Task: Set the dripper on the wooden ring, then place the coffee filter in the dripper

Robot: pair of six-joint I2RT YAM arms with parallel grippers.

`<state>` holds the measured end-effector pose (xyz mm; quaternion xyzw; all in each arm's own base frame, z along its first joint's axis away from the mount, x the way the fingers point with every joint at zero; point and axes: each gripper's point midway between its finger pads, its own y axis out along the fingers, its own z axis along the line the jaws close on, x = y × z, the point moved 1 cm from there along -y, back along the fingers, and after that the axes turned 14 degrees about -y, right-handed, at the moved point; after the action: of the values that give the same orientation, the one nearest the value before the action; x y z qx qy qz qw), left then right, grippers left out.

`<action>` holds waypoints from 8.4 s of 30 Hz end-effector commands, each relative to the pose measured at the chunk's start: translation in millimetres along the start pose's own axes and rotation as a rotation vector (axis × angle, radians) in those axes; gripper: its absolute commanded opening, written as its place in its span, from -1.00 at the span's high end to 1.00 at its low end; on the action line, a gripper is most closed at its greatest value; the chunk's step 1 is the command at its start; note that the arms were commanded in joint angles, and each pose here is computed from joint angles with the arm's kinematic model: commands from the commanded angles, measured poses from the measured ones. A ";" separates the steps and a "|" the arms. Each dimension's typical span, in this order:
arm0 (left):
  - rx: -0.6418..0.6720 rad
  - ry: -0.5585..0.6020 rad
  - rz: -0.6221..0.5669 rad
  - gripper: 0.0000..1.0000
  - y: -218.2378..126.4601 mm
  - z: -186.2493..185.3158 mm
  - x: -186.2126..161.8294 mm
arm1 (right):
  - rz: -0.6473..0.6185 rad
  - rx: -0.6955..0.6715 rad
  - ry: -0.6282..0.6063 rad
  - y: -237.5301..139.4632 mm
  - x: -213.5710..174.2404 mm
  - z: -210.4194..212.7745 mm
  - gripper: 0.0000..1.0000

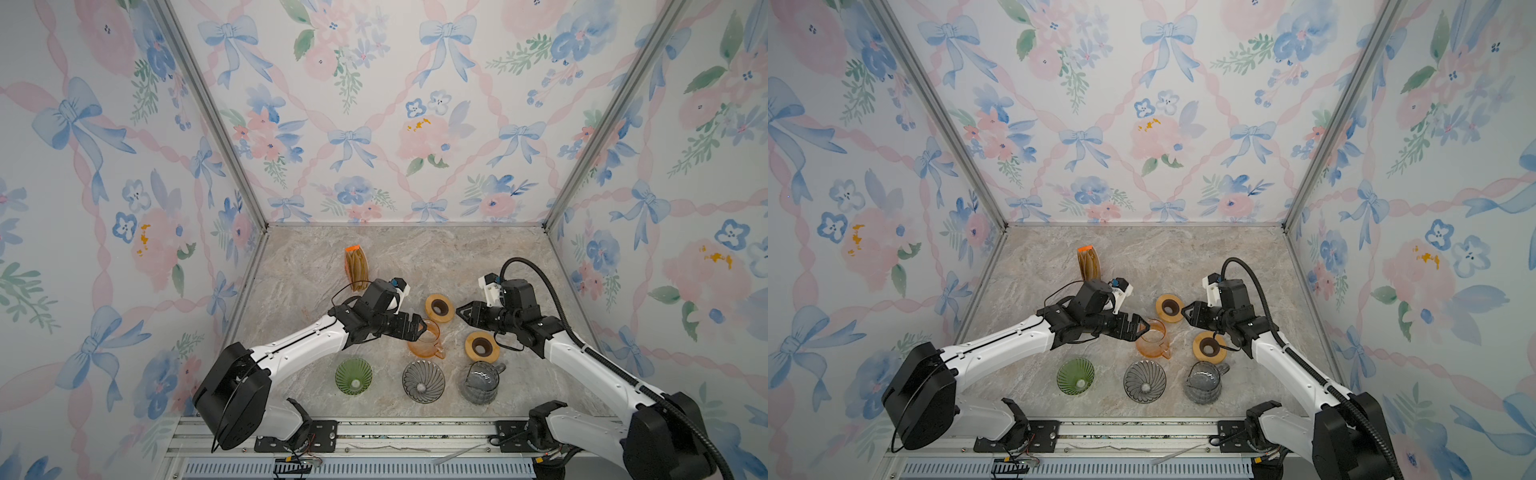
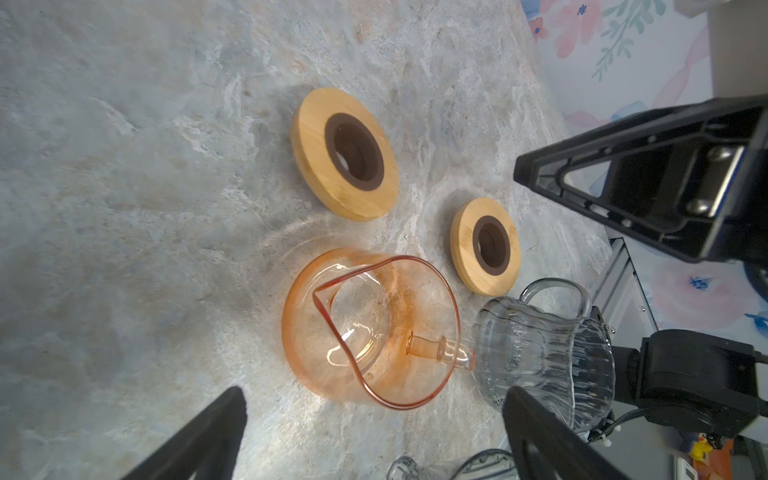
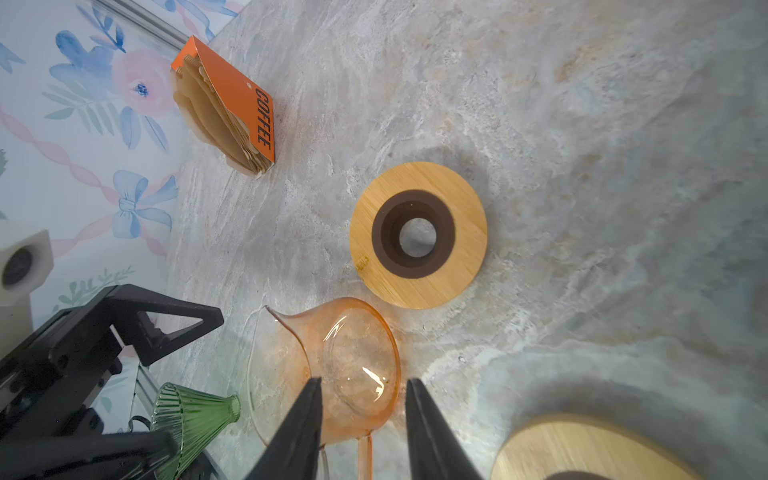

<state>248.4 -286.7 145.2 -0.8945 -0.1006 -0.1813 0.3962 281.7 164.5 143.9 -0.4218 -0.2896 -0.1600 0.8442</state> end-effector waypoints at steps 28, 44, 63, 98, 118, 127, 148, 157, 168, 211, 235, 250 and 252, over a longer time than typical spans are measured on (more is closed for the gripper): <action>0.009 -0.079 0.106 -0.96 108.7 -7.8 64.6 | 0.072 0.074 0.341 77.6 -8.9 -57.4 -0.04; 0.002 -0.180 0.186 -0.96 132.9 13.2 57.8 | 0.090 0.102 0.372 119.3 -12.6 -56.8 0.07; -0.014 -0.173 0.155 -0.96 127.9 4.1 69.6 | -0.003 0.123 0.251 89.8 19.3 -29.4 0.65; -0.169 -0.180 0.032 -0.96 -18.8 -26.4 -0.6 | 0.017 0.423 0.086 -33.6 26.7 63.8 0.84; -0.253 -0.298 -0.010 -0.96 -26.1 -14.2 -20.3 | 0.144 0.500 0.115 17.7 -12.0 81.8 0.82; -0.258 -0.289 0.002 -0.96 -21.0 -15.8 -21.5 | 0.177 0.471 0.128 28.2 -19.9 72.8 0.79; -0.237 -0.282 0.030 -0.96 -10.2 -15.4 -26.7 | 0.181 0.416 0.166 28.2 -22.9 49.6 0.30; -0.240 -0.276 0.026 -0.96 -11.5 -17.2 -26.5 | 0.145 0.313 0.164 2.4 -15.0 27.5 0.05; -0.176 -0.181 -0.013 -0.96 -23.2 -14.5 -20.0 | 0.123 -0.011 -0.151 -40.4 -10.1 37.6 -0.19; 0.431 -0.412 -0.164 -0.60 -146.8 107.9 -63.9 | 0.108 0.078 -0.472 -28.6 -39.7 137.9 -0.35; 0.459 -0.568 -0.005 0.02 -126.6 131.4 -124.1 | 0.139 0.055 -0.476 -26.2 -48.2 129.8 -0.35; 0.484 -0.562 0.063 0.44 -118.5 132.1 -132.3 | 0.147 0.051 -0.472 -20.7 -49.7 128.7 -0.36; 0.485 -0.559 0.071 0.47 -117.5 132.0 -133.2 | 0.148 0.050 -0.471 -19.8 -50.1 128.3 -0.36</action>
<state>127.2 -114.8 94.8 -0.7937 -0.2323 0.1097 0.5515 186.3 253.1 183.1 -0.4497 -0.4468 0.0142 0.7733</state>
